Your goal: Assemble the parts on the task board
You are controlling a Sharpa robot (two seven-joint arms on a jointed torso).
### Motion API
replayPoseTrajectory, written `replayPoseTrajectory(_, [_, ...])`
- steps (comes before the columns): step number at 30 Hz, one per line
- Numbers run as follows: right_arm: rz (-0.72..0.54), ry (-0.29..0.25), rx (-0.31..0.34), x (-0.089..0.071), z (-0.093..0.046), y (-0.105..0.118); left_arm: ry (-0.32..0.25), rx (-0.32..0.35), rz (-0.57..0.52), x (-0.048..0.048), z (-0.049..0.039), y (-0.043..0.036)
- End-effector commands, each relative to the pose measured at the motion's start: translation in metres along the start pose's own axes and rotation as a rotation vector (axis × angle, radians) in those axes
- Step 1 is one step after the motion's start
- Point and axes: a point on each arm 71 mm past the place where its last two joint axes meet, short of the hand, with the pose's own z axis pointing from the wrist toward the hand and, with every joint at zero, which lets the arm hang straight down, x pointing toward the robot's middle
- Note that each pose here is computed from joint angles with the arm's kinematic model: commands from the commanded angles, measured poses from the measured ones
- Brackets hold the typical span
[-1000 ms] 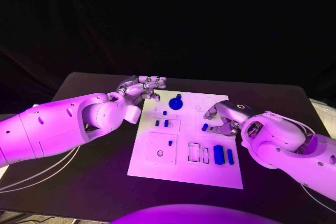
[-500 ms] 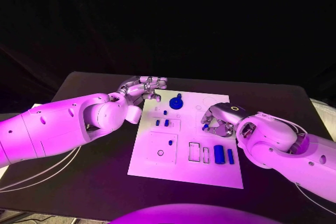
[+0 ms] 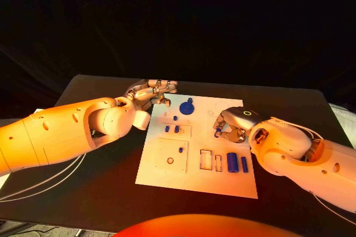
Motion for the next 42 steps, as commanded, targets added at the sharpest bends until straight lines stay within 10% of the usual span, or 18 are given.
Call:
replayPoseTrajectory(1, [-0.034,0.000,0.000,0.005,0.000,-0.001,0.020,0.005,-0.010,0.0024,0.0003,-0.0003])
replayPoseTrajectory(26, [0.052,-0.146,-0.049,-0.023,-0.016,0.017,0.019,0.005,-0.010,0.0023,-0.0002,0.0000])
replayPoseTrajectory(42, [0.133,-0.166,-0.211,-0.026,-0.013,0.078,0.022,0.002,-0.011,0.0046,0.0004,0.0009])
